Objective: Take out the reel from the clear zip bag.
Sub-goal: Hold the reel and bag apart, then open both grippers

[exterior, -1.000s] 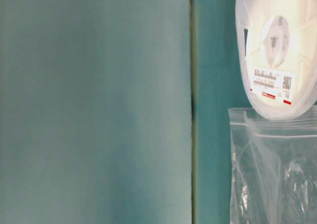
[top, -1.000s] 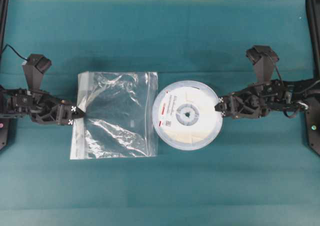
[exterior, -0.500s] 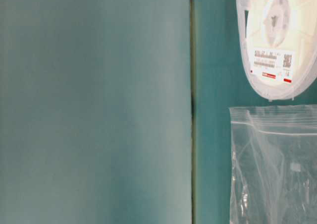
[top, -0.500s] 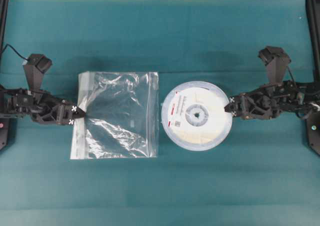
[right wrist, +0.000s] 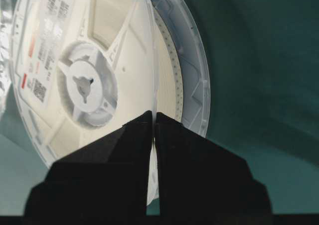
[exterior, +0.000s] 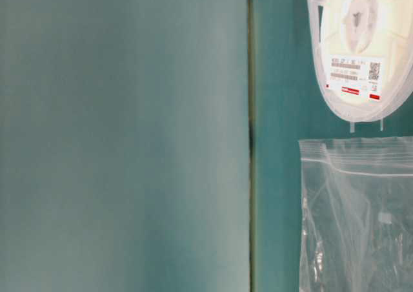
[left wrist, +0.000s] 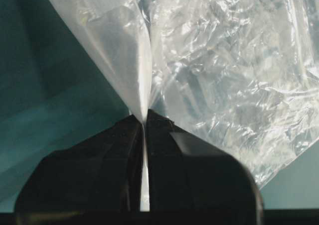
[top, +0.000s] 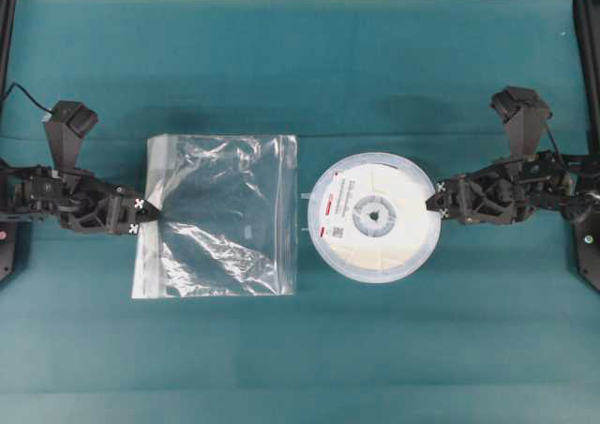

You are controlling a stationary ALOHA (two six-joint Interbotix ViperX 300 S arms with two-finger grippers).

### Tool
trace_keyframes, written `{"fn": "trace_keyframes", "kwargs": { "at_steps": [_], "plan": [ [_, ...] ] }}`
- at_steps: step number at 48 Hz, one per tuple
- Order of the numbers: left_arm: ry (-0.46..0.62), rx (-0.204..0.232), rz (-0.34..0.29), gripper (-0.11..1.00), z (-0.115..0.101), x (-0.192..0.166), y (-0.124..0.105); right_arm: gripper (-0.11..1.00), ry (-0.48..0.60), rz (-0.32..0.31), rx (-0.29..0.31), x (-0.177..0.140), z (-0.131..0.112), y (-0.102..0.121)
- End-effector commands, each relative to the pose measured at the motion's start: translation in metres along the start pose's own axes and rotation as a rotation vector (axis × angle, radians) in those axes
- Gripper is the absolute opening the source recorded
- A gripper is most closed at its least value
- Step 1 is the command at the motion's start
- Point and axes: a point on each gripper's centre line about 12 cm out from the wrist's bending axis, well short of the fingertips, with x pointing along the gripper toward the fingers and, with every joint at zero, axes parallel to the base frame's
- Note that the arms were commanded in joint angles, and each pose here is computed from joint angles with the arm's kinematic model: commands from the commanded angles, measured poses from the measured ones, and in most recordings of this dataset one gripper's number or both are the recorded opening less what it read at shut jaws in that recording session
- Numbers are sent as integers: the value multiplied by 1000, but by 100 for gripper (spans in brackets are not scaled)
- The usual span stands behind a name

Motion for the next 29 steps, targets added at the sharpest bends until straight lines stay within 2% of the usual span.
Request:
{"fn": "trace_keyframes", "kwargs": {
  "at_steps": [1,7,15,26,29],
  "plan": [
    [-8,5,-15,1,3,1,-5,5,-3,10,8,-1,1,3],
    [-5,5,-10,1,2,1,-4,5,-5,14,8,-1,2,4],
    [15,6,30,1,0,1,0,5,-3,10,8,-1,2,4],
    [13,6,26,1,1,2,-2,5,9,-9,9,-1,0,1],
    [12,6,25,1,2,2,-3,8,14,-15,9,0,-1,1]
  ]
}}
